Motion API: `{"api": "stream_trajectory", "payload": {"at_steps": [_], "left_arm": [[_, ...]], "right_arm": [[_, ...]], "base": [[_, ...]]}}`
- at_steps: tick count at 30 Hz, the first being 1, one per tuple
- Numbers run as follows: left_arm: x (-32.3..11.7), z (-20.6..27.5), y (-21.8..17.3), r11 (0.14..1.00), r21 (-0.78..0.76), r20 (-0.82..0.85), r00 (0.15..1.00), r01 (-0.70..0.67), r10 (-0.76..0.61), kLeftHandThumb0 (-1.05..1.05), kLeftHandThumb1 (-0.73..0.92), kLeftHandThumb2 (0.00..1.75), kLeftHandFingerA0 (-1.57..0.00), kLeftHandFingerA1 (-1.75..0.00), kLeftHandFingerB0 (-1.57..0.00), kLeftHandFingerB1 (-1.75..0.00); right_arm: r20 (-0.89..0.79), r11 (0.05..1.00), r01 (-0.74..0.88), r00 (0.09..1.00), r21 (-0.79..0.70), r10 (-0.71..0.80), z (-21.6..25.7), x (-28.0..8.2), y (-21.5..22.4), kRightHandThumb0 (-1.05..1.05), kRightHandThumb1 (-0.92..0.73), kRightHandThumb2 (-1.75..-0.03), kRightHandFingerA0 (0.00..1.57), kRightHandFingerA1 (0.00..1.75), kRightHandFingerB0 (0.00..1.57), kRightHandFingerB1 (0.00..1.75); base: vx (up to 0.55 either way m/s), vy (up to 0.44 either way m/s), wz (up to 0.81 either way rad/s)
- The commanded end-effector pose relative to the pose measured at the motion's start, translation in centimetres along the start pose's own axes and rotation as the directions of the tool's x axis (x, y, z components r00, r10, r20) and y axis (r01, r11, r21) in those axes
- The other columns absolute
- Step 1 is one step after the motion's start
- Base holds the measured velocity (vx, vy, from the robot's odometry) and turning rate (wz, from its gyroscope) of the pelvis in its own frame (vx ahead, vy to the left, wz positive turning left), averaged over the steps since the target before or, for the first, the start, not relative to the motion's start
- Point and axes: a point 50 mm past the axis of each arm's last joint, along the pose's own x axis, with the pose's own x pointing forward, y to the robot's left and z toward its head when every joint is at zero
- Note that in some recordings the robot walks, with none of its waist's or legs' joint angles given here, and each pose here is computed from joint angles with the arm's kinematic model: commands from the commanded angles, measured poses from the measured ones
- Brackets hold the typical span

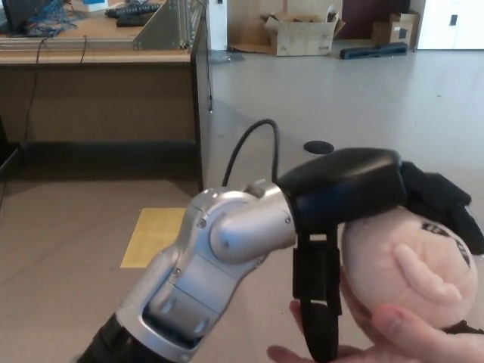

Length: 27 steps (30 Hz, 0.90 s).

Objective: The robot extends its left hand to pick up an emotional support dumpling from the palm of a person and brings its hand down by its side. Then it extends its arm again to hand the dumpling back to the person.

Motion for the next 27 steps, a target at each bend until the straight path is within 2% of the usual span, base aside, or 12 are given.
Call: {"api": "stream_trajectory", "payload": {"at_steps": [1, 2, 3, 4, 6, 7, 8, 15, 27], "left_arm": [[-0.3, -0.3, 0.9, 0.995, -0.102, -0.024, 1.0, -0.011, 0.009, -0.15, 0.69, 0.81, -0.83, -1.58, -0.86, -1.05], [-0.3, -0.3, 0.9, 0.994, -0.107, -0.023, 1.0, -0.012, 0.01, -0.15, 0.69, 0.81, -0.83, -1.58, -0.86, -1.05], [-0.4, -0.4, 1.3, 0.991, -0.131, -0.029, 0.999, -0.035, 0.031, -0.14, 0.68, 0.84, -0.85, -1.56, -0.85, -1.07], [-0.4, -0.4, 1.4, 0.99, -0.135, -0.033, 0.999, -0.047, 0.043, -0.14, 0.68, 0.83, -0.85, -1.55, -0.85, -1.07], [-0.4, -0.5, 1.6, 0.988, -0.142, -0.044, 0.997, -0.062, 0.057, -0.13, 0.68, 0.82, -0.83, -1.56, -0.83, -1.11], [-0.4, -0.6, 1.8, 0.986, -0.147, -0.05, 0.996, -0.076, 0.069, -0.14, 0.65, 0.84, -0.9, -1.54, -0.82, -1.16], [-0.5, -0.7, 1.9, 0.985, -0.149, -0.055, 0.995, -0.085, 0.078, -0.14, 0.66, 0.83, -0.9, -1.55, -0.81, -1.17], [-0.7, -1.1, 2.2, 0.984, -0.148, -0.067, 0.994, -0.1, 0.09, -0.17, 0.65, 0.84, -0.93, -1.45, -0.84, -1.09], [-0.8, -1.3, 2.1, 0.984, -0.145, -0.063, 0.994, -0.101, 0.092, -0.17, 0.65, 0.85, -0.92, -1.46, -0.84, -1.1]], "right_arm": [[0.021, 0.999, 0.053, 0.998, 0.013, -0.053, 0.5, 0.4, -0.5, -0.51, -0.61, -0.6, 0.95, 0.51, 0.58, 0.38], [0.03, 0.998, 0.025, 0.999, 0.055, -0.027, 0.5, 0.4, -0.4, -0.51, -0.61, -0.6, 0.95, 0.51, 0.58, 0.38], [0.012, 0.992, 0.054, 0.998, 0.115, -0.055, 0.4, 0.6, -0.3, -0.46, -0.58, -0.58, 0.76, 0.45, 0.41, 0.35], [0.007, 0.991, 0.059, 0.998, 0.123, -0.06, 0.3, 0.6, -0.3, -0.46, -0.61, -0.59, 0.76, 0.45, 0.43, 0.35], [0.004, 0.989, 0.063, 0.998, 0.135, -0.064, 0.4, 0.7, -0.2, -0.47, -0.59, -0.58, 0.75, 0.46, 0.42, 0.34], [0.007, 0.99, 0.067, 0.998, 0.124, -0.068, 0.4, 0.6, -0.2, -0.5, -0.59, -0.58, 0.78, 0.45, 0.43, 0.34], [0.004, 0.991, 0.072, 0.997, 0.115, -0.073, 0.4, 0.6, -0.3, -0.49, -0.57, -0.58, 0.8, 0.46, 0.39, 0.33], [0.013, 0.99, 0.065, 0.998, 0.125, -0.067, 0.6, 0.7, -0.2, -0.48, -0.57, -0.58, 0.82, 0.46, 0.39, 0.33], [0.007, 0.99, 0.064, 0.998, 0.128, -0.065, 0.5, 0.7, -0.2, -0.5, -0.57, -0.58, 0.83, 0.46, 0.38, 0.33]], "base": [[0.0, 0.0, 0.0], [0.0, 0.0, 0.0], [0.0, 0.0, 0.0], [0.0, 0.0, 0.0], [0.0, 0.0, 0.0], [0.0, 0.0, 0.0], [0.0, 0.0, 0.0], [0.0, 0.0, 0.0], [0.0, 0.0, 0.0]]}}
